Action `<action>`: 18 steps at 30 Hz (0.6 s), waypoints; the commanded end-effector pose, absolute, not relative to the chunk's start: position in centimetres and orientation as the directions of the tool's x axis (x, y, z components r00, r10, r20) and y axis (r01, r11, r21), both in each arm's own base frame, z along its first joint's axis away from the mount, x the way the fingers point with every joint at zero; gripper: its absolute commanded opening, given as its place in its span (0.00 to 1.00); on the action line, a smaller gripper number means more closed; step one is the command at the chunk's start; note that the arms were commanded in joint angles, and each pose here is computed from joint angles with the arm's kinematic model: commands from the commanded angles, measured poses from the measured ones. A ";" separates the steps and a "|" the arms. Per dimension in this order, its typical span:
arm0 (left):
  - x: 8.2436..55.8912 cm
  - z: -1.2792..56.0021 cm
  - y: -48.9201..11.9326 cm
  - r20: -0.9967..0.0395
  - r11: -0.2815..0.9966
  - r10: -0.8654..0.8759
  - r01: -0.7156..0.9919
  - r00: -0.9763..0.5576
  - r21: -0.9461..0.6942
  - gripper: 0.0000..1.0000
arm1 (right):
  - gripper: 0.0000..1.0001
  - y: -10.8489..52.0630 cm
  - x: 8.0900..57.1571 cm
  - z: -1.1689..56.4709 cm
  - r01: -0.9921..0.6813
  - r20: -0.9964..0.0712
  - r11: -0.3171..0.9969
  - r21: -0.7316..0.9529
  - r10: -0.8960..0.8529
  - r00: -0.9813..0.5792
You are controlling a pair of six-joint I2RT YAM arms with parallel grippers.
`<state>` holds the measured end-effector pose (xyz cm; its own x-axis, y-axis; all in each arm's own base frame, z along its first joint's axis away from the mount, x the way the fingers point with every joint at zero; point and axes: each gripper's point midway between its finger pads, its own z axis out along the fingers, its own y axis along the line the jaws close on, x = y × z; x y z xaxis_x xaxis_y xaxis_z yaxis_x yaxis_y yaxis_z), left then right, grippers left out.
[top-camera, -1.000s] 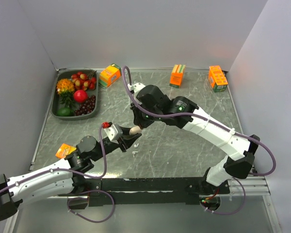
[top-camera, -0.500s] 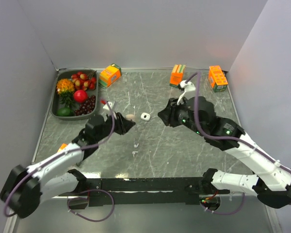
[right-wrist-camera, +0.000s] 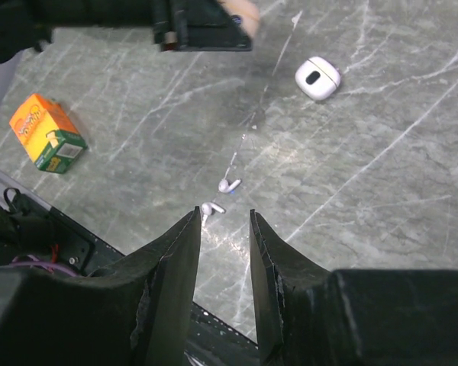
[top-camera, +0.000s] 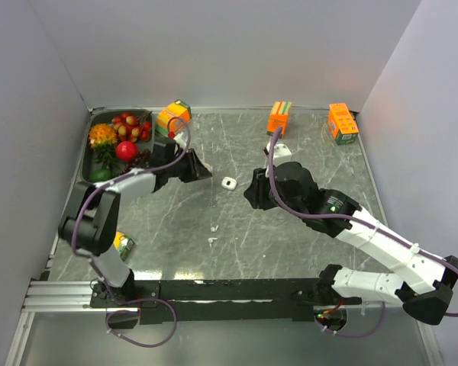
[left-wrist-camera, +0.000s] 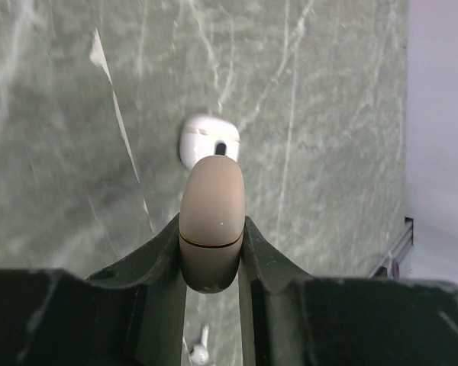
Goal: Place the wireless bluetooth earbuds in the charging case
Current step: Place the charging case at the center of the board.
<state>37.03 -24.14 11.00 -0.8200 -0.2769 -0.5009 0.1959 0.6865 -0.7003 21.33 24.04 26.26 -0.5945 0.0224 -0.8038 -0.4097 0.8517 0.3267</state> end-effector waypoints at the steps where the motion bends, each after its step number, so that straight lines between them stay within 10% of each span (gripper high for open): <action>1: 38.5 8.8 -24.0 -0.447 0.730 -0.217 0.160 -0.868 -0.665 0.01 | 0.40 24.5 21.6 27.7 -0.422 -0.822 0.828 0.369 0.079 -0.564; 16: 40.6 3.1 -23.0 -0.291 0.738 -0.196 0.054 -0.937 -0.673 0.02 | 0.41 24.0 21.7 27.3 -0.428 -0.826 0.830 0.357 0.066 -0.559; 18: 40.3 2.7 -23.0 -0.278 0.738 -0.191 0.049 -0.942 -0.673 0.16 | 0.41 23.9 21.7 27.3 -0.427 -0.826 0.830 0.360 0.069 -0.560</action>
